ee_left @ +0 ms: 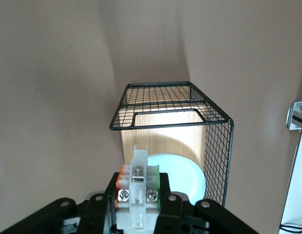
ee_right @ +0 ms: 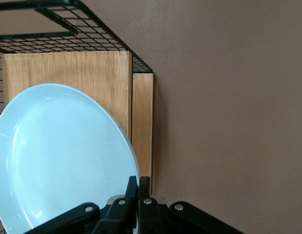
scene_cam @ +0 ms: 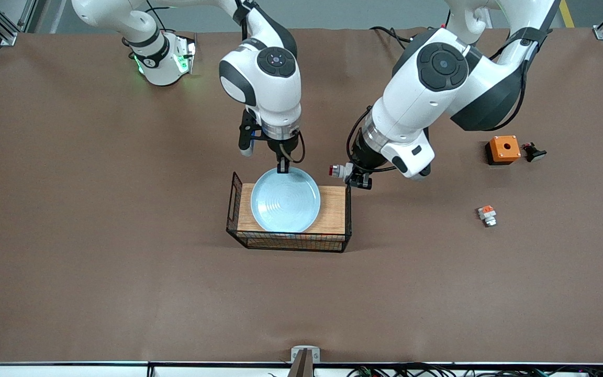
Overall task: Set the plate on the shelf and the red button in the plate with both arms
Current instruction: 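Lower the plate into the wire box with the right gripper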
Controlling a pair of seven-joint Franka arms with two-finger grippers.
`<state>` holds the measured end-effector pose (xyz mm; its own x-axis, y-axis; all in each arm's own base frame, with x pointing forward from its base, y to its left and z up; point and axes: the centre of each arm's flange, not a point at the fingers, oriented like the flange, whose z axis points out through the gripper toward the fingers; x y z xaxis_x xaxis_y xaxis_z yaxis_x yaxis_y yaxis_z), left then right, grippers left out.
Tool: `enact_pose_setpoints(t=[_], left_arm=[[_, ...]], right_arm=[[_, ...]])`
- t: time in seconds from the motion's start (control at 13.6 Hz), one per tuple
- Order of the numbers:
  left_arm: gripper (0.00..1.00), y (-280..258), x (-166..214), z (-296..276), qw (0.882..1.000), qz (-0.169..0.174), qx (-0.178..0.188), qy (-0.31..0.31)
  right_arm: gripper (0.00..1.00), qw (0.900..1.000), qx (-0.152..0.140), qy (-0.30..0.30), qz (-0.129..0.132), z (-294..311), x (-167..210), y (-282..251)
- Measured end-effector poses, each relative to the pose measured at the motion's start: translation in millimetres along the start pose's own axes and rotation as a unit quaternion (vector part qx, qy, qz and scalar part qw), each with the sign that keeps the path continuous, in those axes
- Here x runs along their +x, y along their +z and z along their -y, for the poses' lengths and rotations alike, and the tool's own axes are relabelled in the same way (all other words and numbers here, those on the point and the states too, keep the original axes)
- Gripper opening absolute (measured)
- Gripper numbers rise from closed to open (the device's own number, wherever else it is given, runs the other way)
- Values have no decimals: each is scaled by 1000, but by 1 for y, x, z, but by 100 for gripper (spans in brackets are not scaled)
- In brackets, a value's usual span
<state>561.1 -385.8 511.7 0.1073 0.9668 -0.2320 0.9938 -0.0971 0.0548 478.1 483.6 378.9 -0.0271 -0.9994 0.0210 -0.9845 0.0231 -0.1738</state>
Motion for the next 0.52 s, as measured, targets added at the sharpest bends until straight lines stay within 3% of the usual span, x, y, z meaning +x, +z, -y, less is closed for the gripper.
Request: enact_pose_setpoints(t=[0.22, 0.52], left_arm=[[34, 1, 1, -1, 1000, 0, 0, -1], [34, 1, 2, -2, 1000, 0, 0, -2]], right_arm=[[9, 1000, 1, 0, -3, 1, -1, 4], [48, 1000, 13, -3, -4, 9, -6, 3]])
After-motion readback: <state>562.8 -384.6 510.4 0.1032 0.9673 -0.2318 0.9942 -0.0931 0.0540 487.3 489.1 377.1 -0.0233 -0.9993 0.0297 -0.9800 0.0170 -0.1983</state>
